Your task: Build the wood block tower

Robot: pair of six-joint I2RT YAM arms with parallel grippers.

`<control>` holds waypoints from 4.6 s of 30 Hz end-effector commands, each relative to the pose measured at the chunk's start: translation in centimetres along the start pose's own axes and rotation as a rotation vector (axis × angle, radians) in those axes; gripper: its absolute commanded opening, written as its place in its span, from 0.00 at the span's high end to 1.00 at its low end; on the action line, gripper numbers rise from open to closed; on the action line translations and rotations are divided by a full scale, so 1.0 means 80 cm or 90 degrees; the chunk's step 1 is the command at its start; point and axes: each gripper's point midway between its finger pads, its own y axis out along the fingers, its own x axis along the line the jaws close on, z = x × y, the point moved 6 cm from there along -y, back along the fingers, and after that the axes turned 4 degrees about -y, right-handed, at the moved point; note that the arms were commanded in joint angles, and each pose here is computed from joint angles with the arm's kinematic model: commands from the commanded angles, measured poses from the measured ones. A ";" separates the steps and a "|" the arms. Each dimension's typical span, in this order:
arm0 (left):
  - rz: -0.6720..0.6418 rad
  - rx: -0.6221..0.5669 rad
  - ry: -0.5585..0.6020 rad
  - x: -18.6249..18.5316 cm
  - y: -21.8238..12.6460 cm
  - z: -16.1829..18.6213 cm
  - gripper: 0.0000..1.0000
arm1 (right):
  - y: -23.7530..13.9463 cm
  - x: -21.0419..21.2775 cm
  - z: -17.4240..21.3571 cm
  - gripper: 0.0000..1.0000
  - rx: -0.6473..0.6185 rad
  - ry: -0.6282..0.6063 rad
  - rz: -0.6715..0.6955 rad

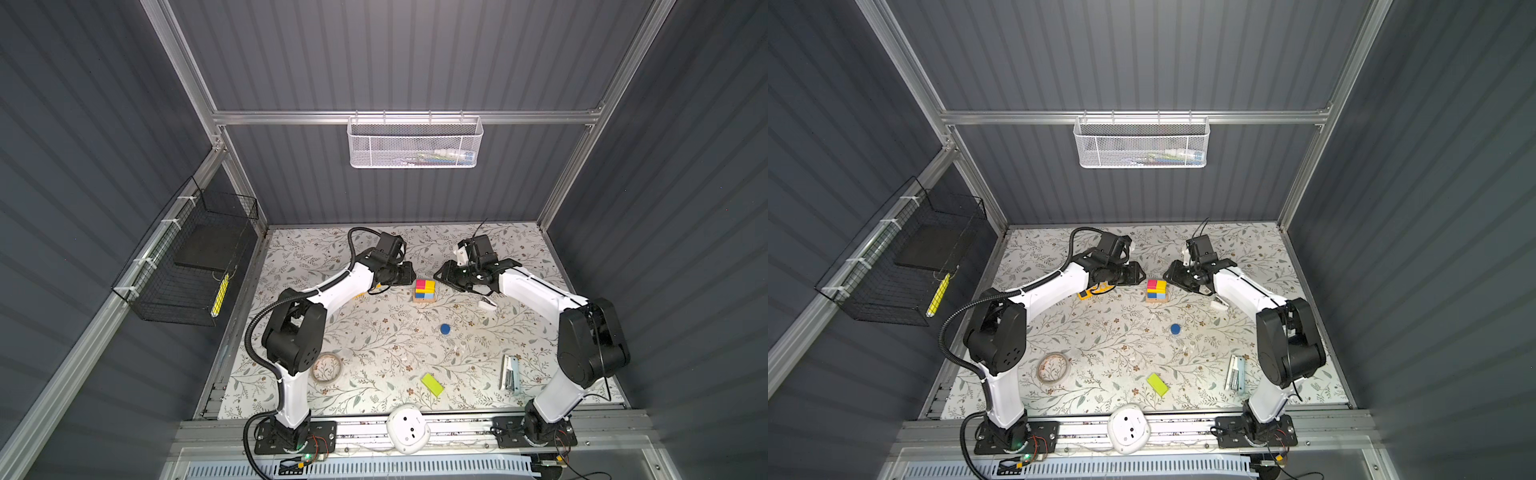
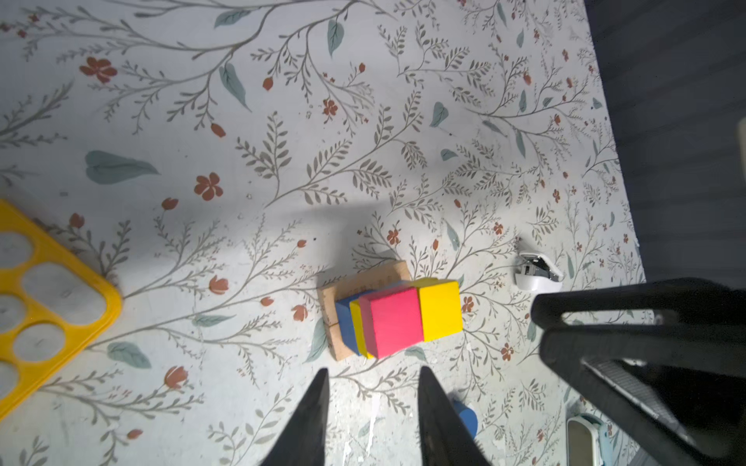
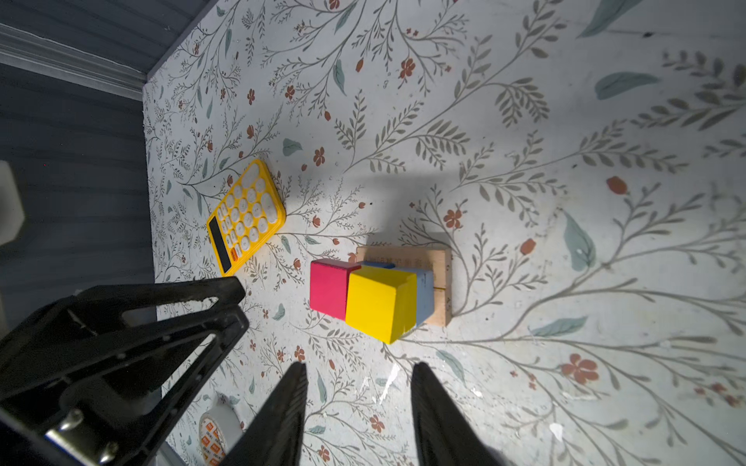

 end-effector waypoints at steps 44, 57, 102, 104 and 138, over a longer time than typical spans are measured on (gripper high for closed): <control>0.027 0.030 -0.019 0.003 0.040 -0.008 0.69 | 0.049 -0.016 -0.014 0.71 0.039 0.045 -0.044; 0.028 0.033 -0.020 0.003 0.040 -0.007 0.69 | 0.054 -0.016 -0.015 0.73 0.041 0.050 -0.048; 0.000 0.001 0.008 -0.003 -0.006 -0.012 0.65 | -0.026 0.001 0.007 0.56 -0.024 0.049 -0.046; -0.009 -0.009 0.011 -0.003 -0.019 -0.010 0.65 | -0.041 0.003 0.022 0.55 -0.026 0.042 -0.029; -0.013 -0.109 0.007 0.000 -0.148 0.033 0.62 | -0.037 0.033 0.345 0.86 0.347 -0.134 0.137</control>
